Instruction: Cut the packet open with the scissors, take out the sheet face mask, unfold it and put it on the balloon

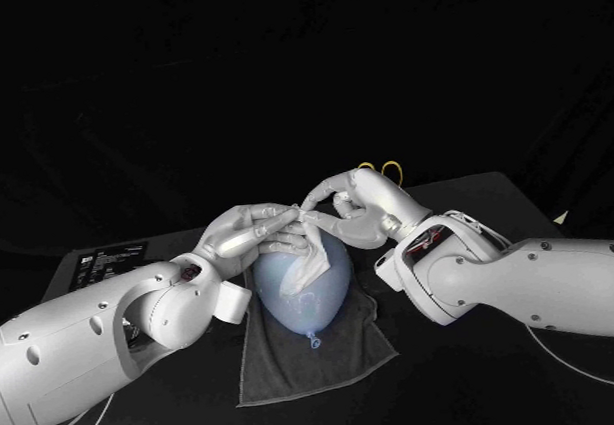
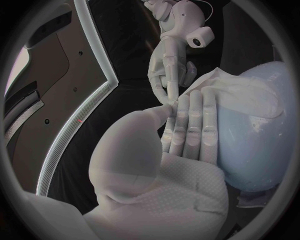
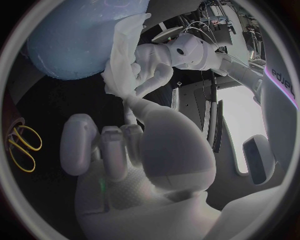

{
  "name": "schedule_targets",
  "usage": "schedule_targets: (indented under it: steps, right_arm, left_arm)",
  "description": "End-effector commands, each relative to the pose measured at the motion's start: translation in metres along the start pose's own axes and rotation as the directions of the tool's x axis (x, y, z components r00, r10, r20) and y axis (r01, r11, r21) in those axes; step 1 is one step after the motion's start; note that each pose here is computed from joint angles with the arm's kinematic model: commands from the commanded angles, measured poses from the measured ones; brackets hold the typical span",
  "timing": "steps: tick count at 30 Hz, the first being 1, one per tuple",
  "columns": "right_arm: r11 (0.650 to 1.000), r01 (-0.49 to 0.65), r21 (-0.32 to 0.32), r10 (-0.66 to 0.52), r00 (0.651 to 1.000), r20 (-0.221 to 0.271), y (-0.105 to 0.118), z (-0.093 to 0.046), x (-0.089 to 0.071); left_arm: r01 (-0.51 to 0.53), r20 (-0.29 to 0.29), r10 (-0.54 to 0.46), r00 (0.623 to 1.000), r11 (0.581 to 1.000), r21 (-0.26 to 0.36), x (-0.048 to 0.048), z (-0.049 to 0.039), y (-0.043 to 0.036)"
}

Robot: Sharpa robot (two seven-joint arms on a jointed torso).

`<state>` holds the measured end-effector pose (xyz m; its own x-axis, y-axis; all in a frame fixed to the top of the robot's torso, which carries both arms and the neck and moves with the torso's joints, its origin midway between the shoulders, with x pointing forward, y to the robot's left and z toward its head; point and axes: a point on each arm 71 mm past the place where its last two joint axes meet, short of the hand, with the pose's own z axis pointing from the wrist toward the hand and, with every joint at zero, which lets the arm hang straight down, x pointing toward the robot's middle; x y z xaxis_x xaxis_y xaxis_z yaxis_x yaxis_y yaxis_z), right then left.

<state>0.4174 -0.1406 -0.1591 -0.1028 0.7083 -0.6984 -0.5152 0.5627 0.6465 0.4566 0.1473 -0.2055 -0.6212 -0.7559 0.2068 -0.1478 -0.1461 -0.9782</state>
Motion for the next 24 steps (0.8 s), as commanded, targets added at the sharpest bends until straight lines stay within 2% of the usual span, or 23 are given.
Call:
schedule_targets:
  steps: [1,16,24]
  right_arm:
    - [1.000,0.007,-0.029,-0.007,1.000,-0.019,0.0034,-0.0001,0.0027]
    - [1.000,0.004,-0.013,-0.005,0.999,-0.032,0.0024,-0.0022,0.0019]
    - [1.000,-0.024,-0.008,0.024,0.999,0.021,0.0010,-0.0044,-0.0042]
  left_arm:
    - [0.005,-0.025,-0.004,1.000,1.000,0.011,0.0068,0.0020,-0.0014]
    - [-0.014,0.018,0.013,1.000,0.999,0.033,0.0055,0.0020,-0.0029]
    - [-0.028,0.049,0.026,0.998,0.999,0.033,0.0027,0.0010,-0.0033]
